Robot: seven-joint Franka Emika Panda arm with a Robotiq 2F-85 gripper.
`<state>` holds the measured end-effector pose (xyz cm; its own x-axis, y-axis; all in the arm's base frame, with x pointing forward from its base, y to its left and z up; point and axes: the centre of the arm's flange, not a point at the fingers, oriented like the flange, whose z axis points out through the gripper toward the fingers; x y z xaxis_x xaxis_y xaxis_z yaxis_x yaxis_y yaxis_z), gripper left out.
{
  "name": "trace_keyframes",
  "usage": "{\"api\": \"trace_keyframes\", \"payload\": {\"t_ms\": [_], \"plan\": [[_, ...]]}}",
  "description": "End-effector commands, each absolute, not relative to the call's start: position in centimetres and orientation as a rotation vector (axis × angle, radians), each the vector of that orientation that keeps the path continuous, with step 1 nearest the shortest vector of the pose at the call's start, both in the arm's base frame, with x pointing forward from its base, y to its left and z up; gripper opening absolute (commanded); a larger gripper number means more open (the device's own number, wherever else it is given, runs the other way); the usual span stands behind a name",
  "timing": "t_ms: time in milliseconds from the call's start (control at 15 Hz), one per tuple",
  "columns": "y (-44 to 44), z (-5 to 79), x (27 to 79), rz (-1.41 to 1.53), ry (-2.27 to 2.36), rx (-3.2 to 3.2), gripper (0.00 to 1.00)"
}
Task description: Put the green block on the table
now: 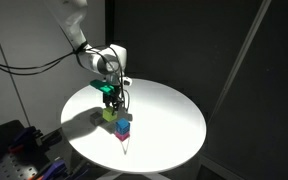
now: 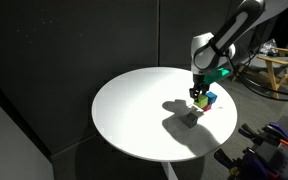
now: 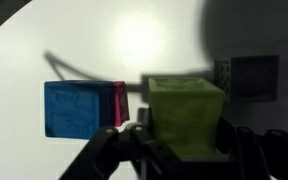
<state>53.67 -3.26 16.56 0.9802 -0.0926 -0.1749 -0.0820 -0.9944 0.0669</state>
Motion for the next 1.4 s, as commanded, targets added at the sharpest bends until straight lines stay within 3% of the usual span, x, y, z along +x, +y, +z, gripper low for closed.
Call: {"api": "trace_keyframes", "payload": {"t_ms": [0, 667, 733, 800, 933, 1067, 1333], "plan": [[-3.1, 15.5, 53.7, -0.256, -0.182, 3.050, 0.27], [-3.2, 13.4, 53.6, -0.232, -0.229, 3.034, 0.27], [-3.2, 13.2, 53.5, -0.234, -0.229, 3.031, 0.61], [-3.3, 13.2, 53.5, -0.237, -0.228, 3.029, 0.78], [-3.4, 13.2, 53.4, -0.243, -0.231, 3.026, 0.93], [-3.5, 13.2, 53.4, -0.247, -0.236, 3.026, 1.00], [-3.8, 13.5, 53.4, -0.259, -0.247, 3.019, 1.00]]}}
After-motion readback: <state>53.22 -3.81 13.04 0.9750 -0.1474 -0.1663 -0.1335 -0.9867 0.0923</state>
